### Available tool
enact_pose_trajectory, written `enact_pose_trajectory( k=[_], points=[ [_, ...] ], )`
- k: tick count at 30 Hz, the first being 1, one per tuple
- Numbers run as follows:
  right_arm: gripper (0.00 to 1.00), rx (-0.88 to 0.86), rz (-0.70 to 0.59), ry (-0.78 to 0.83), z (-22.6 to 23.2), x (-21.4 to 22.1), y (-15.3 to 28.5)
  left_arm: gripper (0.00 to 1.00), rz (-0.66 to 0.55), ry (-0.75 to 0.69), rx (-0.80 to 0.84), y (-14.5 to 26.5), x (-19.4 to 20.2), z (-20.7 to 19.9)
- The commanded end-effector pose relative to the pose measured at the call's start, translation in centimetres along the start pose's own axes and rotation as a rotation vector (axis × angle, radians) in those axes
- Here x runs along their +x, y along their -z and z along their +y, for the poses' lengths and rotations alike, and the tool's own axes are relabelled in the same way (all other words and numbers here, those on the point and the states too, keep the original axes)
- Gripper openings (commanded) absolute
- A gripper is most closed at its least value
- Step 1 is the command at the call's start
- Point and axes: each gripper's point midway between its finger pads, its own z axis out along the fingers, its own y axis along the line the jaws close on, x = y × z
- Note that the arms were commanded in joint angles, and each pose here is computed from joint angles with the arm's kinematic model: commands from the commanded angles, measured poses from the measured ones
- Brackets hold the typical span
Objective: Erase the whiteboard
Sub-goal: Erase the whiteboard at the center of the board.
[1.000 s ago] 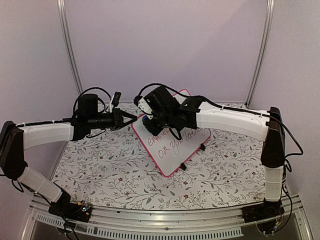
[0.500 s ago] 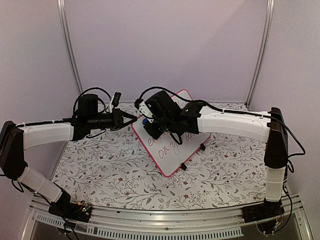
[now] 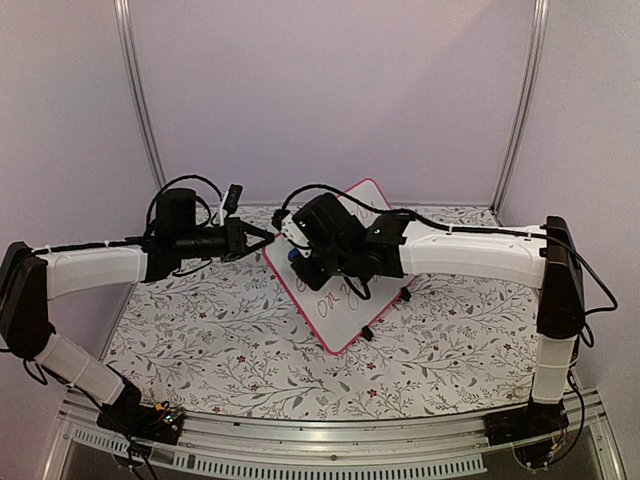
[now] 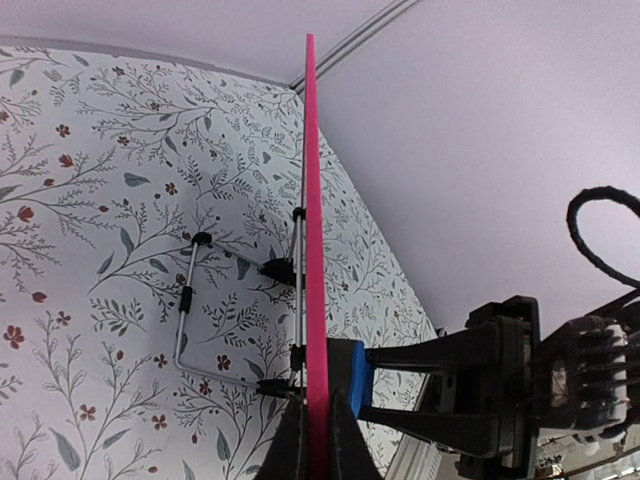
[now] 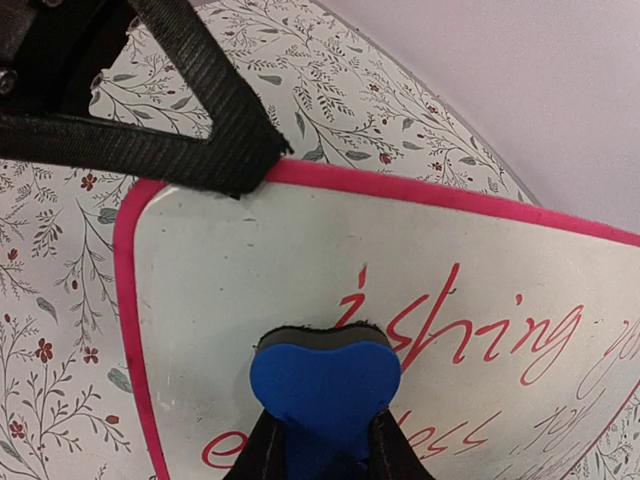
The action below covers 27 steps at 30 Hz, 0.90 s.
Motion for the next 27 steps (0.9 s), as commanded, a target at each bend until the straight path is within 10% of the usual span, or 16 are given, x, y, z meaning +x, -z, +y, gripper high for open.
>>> enact_pose_trajectory(
  k=[1,27],
  points=[
    [0.08,-0.036,0.097,0.028,1.2,3.5,-0.1,0.0,0.023,-0.049,0.11,-0.1,0.4,-2.9],
    [0.06,0.018,0.009,-0.026,-2.3,-1.2,-0.9,0.0,0.022,-0.054,0.118,0.0,0.4,-3.2]
  ],
)
